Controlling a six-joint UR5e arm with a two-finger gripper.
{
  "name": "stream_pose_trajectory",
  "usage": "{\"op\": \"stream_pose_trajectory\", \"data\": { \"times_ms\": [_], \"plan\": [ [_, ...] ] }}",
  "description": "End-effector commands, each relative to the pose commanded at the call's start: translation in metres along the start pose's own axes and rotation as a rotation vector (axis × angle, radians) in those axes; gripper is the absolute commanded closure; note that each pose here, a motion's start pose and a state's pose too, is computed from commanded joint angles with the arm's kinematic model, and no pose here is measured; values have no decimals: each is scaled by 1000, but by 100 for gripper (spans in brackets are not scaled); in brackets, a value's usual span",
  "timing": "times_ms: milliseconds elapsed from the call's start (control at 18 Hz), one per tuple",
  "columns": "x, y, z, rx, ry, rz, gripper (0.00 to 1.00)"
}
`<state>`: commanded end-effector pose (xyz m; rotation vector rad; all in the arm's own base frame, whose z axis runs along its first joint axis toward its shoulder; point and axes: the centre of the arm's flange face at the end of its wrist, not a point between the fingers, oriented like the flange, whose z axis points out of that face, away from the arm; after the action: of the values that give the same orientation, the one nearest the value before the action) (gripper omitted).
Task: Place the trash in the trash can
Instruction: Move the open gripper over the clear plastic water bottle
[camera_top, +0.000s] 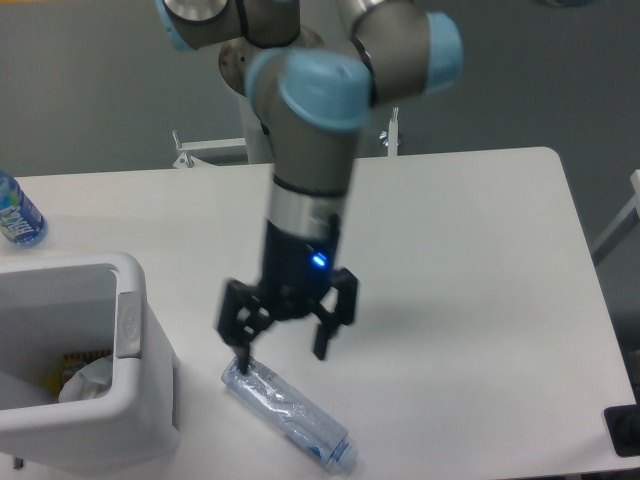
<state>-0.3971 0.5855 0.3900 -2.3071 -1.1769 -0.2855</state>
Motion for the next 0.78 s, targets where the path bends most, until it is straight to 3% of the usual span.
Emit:
{"op": "stream_pose_trajectory", "data": {
  "times_ms": [167, 389, 778],
  "plan": [
    [-12, -5, 30, -29, -13, -11, 0],
    [-38, -2, 86, -86, -97, -32, 0],
    [-41, 15, 122, -135, -148, -48, 0]
  ]
}}
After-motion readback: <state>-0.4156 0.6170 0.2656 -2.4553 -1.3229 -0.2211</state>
